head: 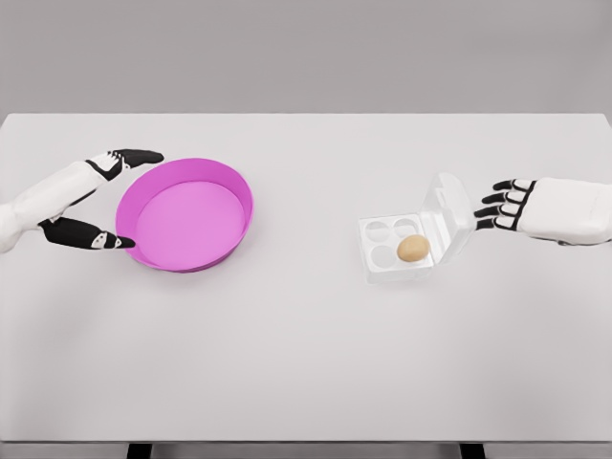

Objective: Pack egg into the box and close the box lid

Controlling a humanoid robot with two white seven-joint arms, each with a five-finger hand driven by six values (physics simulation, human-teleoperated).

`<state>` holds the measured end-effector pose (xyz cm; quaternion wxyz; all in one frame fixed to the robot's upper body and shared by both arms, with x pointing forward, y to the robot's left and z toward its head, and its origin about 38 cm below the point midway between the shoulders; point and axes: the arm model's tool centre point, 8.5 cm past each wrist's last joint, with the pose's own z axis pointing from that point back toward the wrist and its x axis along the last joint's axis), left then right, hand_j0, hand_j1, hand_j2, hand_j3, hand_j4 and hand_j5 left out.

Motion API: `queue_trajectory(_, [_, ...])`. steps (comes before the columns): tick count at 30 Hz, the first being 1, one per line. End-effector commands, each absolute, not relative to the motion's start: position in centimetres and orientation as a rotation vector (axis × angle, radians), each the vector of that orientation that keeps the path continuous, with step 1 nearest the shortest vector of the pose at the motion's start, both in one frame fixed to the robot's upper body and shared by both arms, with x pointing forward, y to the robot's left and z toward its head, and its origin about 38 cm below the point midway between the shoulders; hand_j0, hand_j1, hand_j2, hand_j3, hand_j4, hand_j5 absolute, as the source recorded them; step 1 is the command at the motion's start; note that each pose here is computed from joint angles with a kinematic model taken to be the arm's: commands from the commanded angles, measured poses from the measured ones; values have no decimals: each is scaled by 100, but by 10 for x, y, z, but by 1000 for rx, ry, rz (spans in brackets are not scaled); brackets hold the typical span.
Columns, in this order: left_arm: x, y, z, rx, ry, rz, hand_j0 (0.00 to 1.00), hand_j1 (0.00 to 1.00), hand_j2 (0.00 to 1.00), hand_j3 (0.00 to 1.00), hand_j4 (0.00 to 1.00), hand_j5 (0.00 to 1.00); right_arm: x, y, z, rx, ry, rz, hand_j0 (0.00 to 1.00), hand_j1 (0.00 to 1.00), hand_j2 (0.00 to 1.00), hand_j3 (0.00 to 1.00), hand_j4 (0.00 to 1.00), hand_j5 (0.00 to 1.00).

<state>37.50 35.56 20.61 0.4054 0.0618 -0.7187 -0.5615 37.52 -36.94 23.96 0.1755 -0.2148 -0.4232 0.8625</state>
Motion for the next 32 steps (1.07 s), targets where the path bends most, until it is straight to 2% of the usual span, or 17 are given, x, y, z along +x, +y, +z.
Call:
queue_trajectory(1, [375,356,207,152,-1817,-1408,100,100,100,100,100,100,374,-367,241,-605,-1209,2443,100,100,100,100,100,100])
queue_trajectory(26, [376,357,205,152,-1813,-1402,100,100,100,100,100,100,375,-334,241,-563,-1297,2489,100,100,100,100,100,100])
queue_trajectory(28, [376,358,205,155,-1809,-1406,100,100,100,100,100,100,382,-346,244,-595,-1270,2461,100,100,100,100,100,100])
queue_trajectory(32, [377,365,205,163,-1807,-1382,100,100,100,100,100,100,405,-396,247,-651,-1210,2268,100,100,100,100,100,100])
